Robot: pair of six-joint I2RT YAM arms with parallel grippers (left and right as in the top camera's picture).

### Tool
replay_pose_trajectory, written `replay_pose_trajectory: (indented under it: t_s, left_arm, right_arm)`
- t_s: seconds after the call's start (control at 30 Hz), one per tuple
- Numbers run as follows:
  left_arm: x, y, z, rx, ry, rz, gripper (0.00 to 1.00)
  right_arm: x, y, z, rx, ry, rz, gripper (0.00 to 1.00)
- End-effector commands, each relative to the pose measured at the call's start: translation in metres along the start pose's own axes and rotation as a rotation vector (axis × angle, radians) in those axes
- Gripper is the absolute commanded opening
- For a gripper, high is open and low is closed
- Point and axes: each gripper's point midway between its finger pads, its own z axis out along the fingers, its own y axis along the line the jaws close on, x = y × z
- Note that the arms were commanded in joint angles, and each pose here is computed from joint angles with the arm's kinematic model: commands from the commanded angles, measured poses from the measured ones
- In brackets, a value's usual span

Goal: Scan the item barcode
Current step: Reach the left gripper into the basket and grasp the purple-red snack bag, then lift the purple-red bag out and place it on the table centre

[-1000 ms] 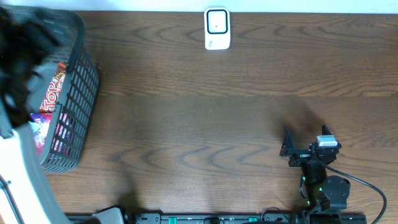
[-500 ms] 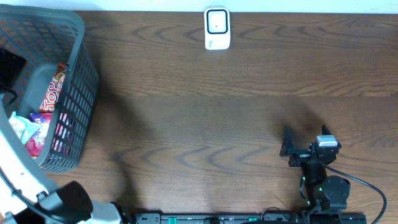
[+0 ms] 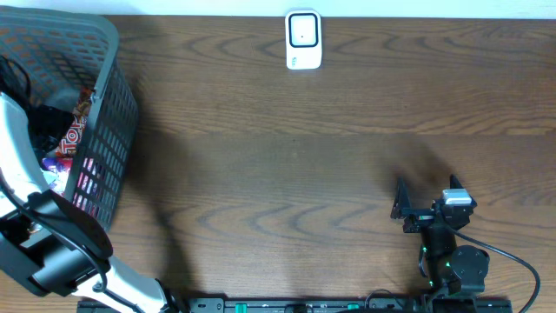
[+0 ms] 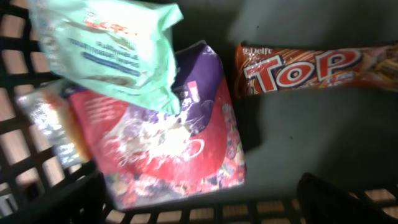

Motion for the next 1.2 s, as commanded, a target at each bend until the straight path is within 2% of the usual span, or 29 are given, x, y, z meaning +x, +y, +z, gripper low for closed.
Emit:
replay_pose_trajectory:
  t_s: [0.0, 0.2, 0.23, 0.33, 0.4, 0.43, 0.6, 0.67, 0.8, 0.87, 0.93, 0.97, 1.1, 1.17]
  left_arm:
    - [0.014, 0.007, 0.037, -0.078, 0.063, -0.003, 0.98]
    - [0.037, 0.014, 0.081, -0.166, 0.173, 0.027, 0.99]
    - [0.041, 0.015, 0.089, -0.182, 0.192, 0.032, 0.97]
    - [0.049, 0.018, 0.105, -0.217, 0.234, 0.043, 0.56]
    - [0.051, 0.019, 0.108, -0.225, 0.244, 0.046, 0.19]
    - [0.051, 0.019, 0.107, -0.226, 0.246, 0.046, 0.09]
    - [0.052, 0.023, 0.088, -0.231, 0.264, 0.047, 0.08]
    - [0.045, 0.005, 0.062, -0.118, 0.273, 0.020, 0.07]
    - [0.025, -0.043, -0.012, 0.219, 0.215, 0.024, 0.07]
    - [0.009, -0.061, -0.066, 0.404, 0.111, 0.023, 0.07]
    - [-0.005, -0.065, -0.111, 0.519, -0.007, 0.013, 0.07]
    - [-0.014, -0.064, -0.151, 0.606, -0.122, 0.012, 0.07]
    - [-0.019, -0.049, -0.233, 0.772, -0.339, 0.017, 0.07]
    - [-0.011, -0.047, -0.261, 0.844, -0.374, 0.006, 0.07]
  right_arm:
    - [0.000, 0.003, 0.000, -0.011, 0.000, -0.011, 0.99]
    - [0.000, 0.002, 0.000, -0.011, 0.000, -0.011, 0.99]
    - [0.000, 0.003, 0.000, -0.011, 0.000, -0.011, 0.99]
    - [0.000, 0.003, 0.000, -0.011, 0.000, -0.011, 0.99]
    - [0.000, 0.003, 0.000, -0.011, 0.000, -0.011, 0.99]
    - [0.000, 0.003, 0.000, -0.011, 0.000, -0.011, 0.99]
    - [0.000, 0.003, 0.000, -0.011, 0.000, -0.011, 0.99]
    - [0.000, 0.003, 0.000, -0.011, 0.000, -0.011, 0.99]
    - [0.000, 0.003, 0.000, -0.011, 0.000, -0.011, 0.99]
    - [0.000, 0.002, 0.000, -0.011, 0.000, -0.011, 0.99]
    - [0.000, 0.003, 0.000, -0.011, 0.000, -0.011, 0.99]
    - [0.000, 0.003, 0.000, -0.011, 0.000, -0.011, 0.99]
    - [0.000, 0.003, 0.000, -0.011, 0.000, -0.011, 0.99]
    - [0.000, 0.003, 0.000, -0.011, 0.000, -0.011, 0.99]
